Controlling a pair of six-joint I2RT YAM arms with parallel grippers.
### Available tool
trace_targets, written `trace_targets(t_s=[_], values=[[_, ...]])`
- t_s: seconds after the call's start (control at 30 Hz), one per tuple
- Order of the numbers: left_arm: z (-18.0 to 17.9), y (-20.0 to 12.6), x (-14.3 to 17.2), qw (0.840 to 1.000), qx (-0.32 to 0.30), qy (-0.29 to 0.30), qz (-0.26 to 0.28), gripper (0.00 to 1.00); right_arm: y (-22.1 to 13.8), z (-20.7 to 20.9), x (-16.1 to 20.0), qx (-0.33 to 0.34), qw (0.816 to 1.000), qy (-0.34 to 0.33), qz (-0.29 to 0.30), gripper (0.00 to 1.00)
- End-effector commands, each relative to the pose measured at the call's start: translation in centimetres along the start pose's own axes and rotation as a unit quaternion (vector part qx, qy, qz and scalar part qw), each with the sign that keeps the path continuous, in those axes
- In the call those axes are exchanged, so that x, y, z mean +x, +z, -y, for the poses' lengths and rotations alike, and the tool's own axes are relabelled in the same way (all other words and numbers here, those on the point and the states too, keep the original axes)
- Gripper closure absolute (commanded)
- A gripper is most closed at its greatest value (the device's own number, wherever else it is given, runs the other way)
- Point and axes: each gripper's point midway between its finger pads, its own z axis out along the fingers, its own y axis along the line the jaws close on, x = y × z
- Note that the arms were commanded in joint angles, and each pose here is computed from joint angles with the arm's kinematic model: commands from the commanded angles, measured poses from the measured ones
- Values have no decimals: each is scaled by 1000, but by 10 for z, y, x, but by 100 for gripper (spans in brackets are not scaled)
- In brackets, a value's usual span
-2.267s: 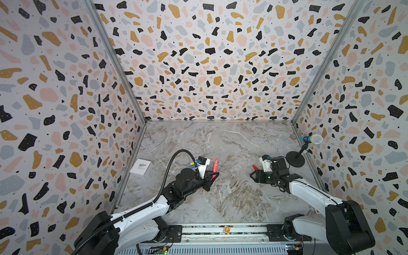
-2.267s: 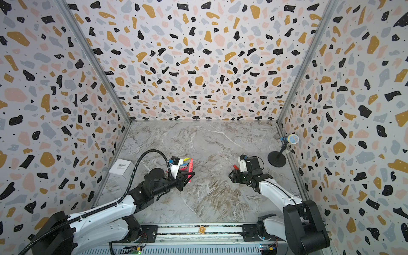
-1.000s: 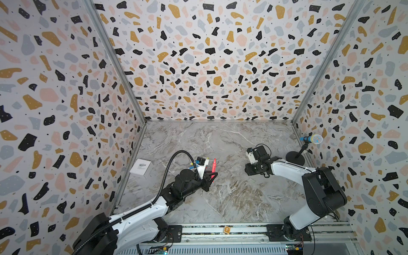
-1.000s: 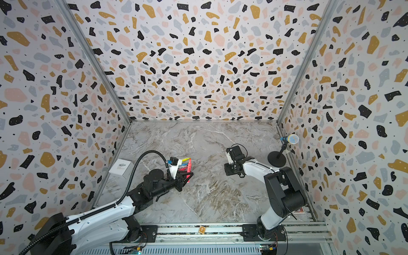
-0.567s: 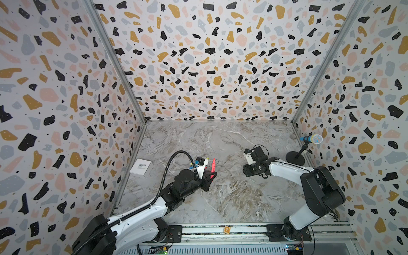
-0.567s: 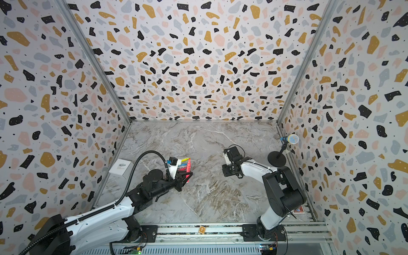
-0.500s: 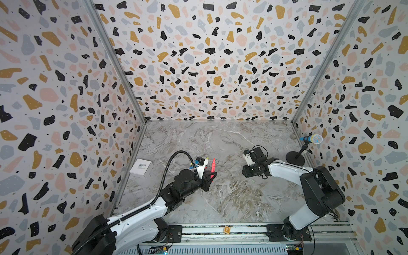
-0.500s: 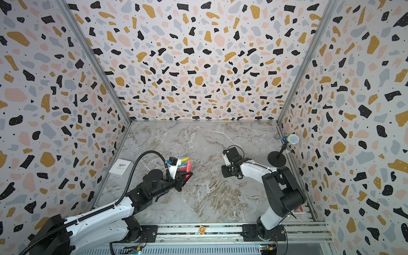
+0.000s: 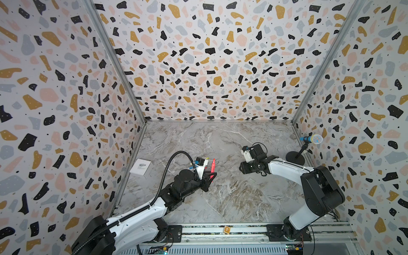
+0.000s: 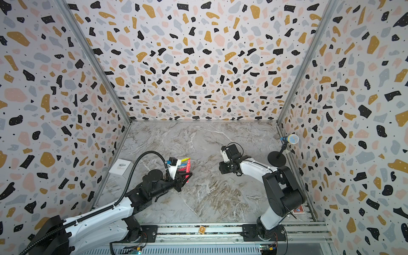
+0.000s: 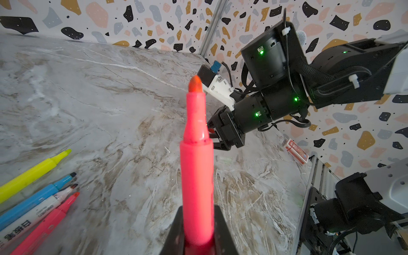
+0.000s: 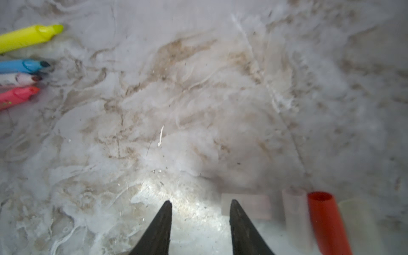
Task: Insert pens into pen caps
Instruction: Pick up the pen cap from the center of the table.
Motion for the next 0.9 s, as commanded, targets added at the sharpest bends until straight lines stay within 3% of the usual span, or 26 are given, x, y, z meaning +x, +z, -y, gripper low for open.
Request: trace_targets(t_s=[0.0,0.37,0.87], values=[[-2,-4,-5,1000,-4,9,18,100,3,12,-11,16,1000,-5,3,55],[0,-7,-6,1000,0,5,23,100,21,24,3,30,999,-4,-28,52],[0,-8,-9,1000,-2,5,27,100,5,15,22,4,1000,8,-21,53]])
